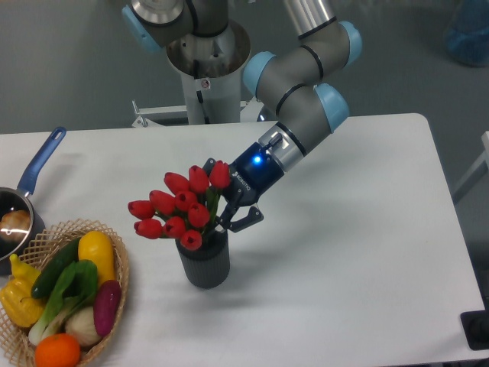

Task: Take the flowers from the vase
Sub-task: 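Lift the gripped tulips straight up out of the grey vase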

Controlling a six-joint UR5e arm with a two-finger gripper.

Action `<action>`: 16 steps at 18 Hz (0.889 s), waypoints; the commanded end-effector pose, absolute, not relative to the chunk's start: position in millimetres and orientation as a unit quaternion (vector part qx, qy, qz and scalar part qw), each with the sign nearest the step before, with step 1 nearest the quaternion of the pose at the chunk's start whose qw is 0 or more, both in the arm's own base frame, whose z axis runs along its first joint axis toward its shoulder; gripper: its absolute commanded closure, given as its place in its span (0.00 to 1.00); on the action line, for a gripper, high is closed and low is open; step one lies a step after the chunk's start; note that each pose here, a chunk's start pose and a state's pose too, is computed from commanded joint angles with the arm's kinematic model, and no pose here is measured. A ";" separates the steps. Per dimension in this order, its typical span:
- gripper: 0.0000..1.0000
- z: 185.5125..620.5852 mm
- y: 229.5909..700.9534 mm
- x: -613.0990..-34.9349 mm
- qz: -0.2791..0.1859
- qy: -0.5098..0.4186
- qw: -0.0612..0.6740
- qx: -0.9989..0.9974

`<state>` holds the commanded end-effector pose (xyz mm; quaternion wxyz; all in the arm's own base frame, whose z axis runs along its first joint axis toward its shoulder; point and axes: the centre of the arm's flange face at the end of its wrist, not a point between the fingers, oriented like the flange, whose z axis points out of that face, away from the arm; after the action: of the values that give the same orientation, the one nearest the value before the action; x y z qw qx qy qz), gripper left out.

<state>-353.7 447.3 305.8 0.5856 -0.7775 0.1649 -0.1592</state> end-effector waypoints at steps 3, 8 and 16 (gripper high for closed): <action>0.45 316.1 443.7 -353.3 -0.165 0.150 0.587 -0.779; 0.45 333.8 438.2 -352.9 -0.165 0.141 0.601 -0.770; 0.45 355.6 437.8 -340.6 -0.176 0.133 0.610 -0.761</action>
<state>-340.6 437.8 355.6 0.6096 -0.7614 0.1331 -0.1759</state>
